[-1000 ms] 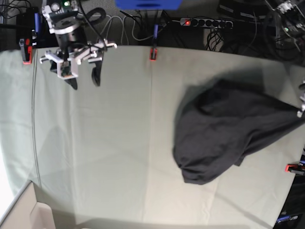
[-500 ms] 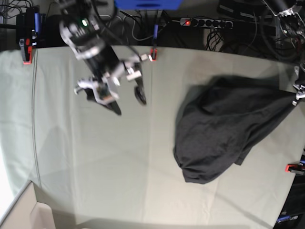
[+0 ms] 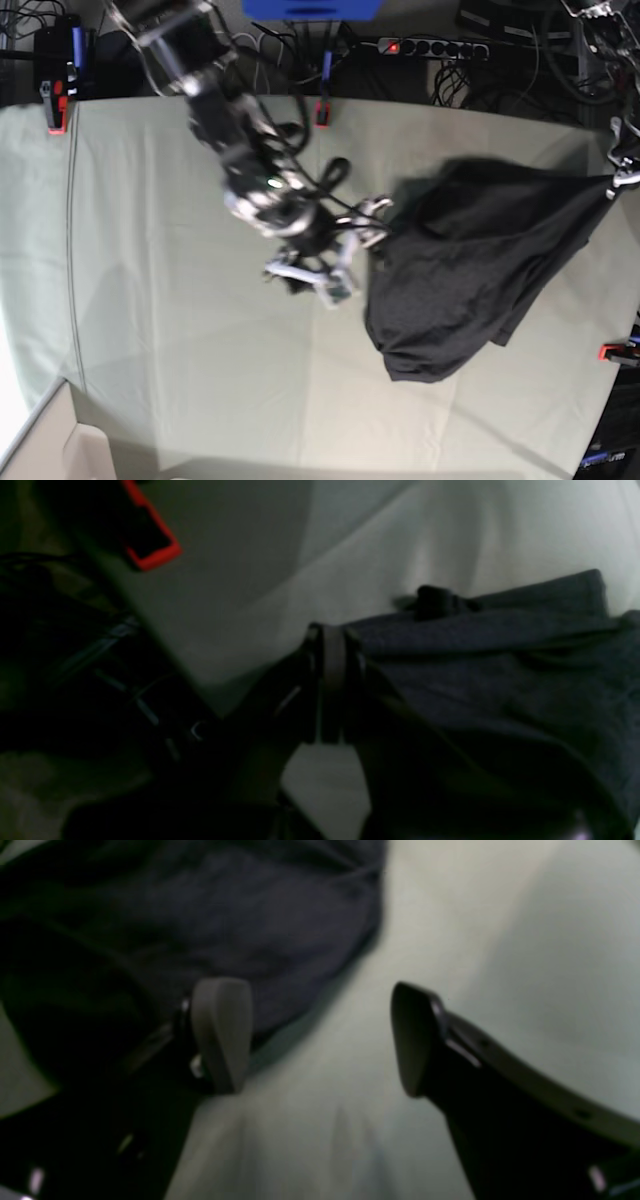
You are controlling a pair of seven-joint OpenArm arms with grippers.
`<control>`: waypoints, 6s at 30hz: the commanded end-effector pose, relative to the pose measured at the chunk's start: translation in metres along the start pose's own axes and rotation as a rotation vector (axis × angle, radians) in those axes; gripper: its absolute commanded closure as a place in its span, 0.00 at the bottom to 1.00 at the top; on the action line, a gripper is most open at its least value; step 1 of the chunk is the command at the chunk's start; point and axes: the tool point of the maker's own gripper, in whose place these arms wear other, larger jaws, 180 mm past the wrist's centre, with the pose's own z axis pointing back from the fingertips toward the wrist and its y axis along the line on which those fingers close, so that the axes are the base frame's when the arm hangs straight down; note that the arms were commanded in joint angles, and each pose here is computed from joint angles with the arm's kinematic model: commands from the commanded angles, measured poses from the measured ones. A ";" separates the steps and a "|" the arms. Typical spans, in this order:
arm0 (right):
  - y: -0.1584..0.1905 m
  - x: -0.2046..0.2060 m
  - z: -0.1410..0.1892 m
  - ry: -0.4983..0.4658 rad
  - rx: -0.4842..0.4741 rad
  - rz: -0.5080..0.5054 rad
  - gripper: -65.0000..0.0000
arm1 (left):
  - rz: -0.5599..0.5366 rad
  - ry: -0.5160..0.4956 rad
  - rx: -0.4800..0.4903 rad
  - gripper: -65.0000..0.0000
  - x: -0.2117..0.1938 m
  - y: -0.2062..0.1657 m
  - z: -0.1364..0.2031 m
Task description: Layout the t-shirt on the table in an organized manner, then fold the t-shirt properly
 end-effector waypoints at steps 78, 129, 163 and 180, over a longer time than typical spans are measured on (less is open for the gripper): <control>0.131 -0.037 0.116 -0.013 0.432 0.171 0.43 | -0.004 -0.101 -0.049 0.89 0.041 -0.022 -0.001; -0.051 -0.006 -0.051 0.039 0.110 -0.212 0.41 | -0.044 0.026 -0.065 0.35 -0.004 -0.028 0.039; -0.230 0.014 0.171 -0.266 -0.498 -0.232 1.00 | -0.019 -0.085 -0.247 0.35 0.035 -0.113 0.036; -0.250 -0.083 0.224 -0.114 -0.654 -0.377 1.00 | -0.234 0.221 -0.544 0.35 -0.086 -0.255 0.026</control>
